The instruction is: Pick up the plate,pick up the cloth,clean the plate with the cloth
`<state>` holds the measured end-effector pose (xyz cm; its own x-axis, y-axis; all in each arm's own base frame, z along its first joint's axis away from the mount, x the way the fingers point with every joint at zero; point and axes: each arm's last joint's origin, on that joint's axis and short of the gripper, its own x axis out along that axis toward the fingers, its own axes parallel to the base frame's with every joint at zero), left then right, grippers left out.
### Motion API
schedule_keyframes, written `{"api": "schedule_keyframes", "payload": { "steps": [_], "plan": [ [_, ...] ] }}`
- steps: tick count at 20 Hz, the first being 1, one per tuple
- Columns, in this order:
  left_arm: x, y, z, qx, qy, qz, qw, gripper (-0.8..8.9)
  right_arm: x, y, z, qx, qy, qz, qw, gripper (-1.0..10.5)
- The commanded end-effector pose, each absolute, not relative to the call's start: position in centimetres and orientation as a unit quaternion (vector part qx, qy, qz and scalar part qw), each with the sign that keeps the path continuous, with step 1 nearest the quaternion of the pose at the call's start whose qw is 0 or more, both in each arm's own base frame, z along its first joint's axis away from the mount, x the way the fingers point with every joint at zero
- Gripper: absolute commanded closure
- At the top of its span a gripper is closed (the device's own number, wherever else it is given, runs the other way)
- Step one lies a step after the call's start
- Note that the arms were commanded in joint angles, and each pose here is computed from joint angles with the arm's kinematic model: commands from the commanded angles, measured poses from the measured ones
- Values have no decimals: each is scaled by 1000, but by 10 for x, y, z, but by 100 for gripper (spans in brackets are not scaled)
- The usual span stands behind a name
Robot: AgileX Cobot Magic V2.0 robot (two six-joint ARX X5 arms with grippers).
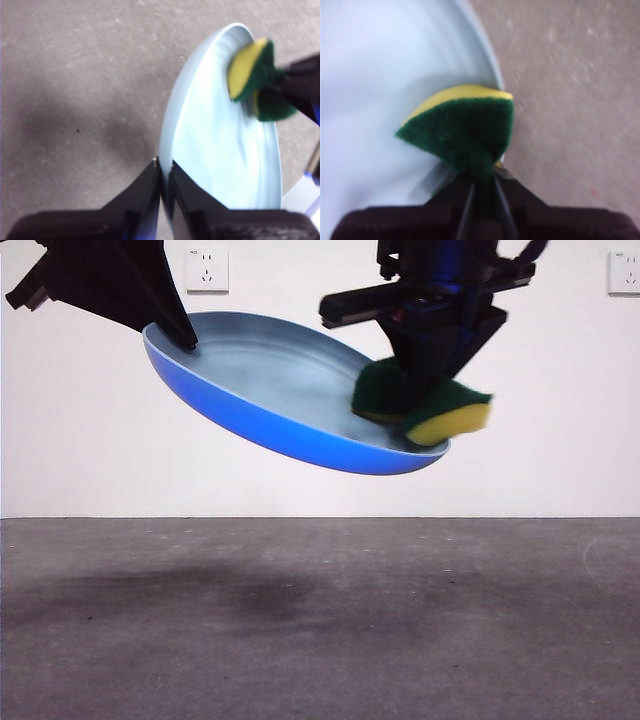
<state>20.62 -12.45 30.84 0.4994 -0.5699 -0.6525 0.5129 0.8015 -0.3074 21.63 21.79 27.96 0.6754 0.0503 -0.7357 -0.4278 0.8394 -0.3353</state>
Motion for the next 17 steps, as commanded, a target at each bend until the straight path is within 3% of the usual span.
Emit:
{"api": "schedule_keyframes", "payload": {
  "steps": [1,3,4,6,9,11,12,15,17],
  "plan": [
    [199,-130,315,-35,382,-372,845,821,231,223,277,-179,366,202,891,963],
    [200,-131,315,-35,377,-373,847,821,232,232,281,-121,361,303,874,963],
    [200,-131,316,-35,374,-372,849,821,230,236,283,-90,361,370,851,963],
    [202,-132,318,-37,359,-372,855,821,224,241,284,-64,376,445,810,963],
    [207,-130,321,-27,330,-329,884,821,209,243,276,-78,428,474,766,963],
    [209,-128,322,-15,322,-293,900,821,203,236,269,-115,472,458,745,963],
    [209,-128,321,-8,322,-282,904,821,201,231,266,-141,490,425,748,963],
    [209,-122,317,20,338,-249,907,821,205,216,261,-254,482,252,800,963],
    [209,-121,312,41,357,-235,903,821,209,210,265,-287,448,160,832,963]
  ]
}}
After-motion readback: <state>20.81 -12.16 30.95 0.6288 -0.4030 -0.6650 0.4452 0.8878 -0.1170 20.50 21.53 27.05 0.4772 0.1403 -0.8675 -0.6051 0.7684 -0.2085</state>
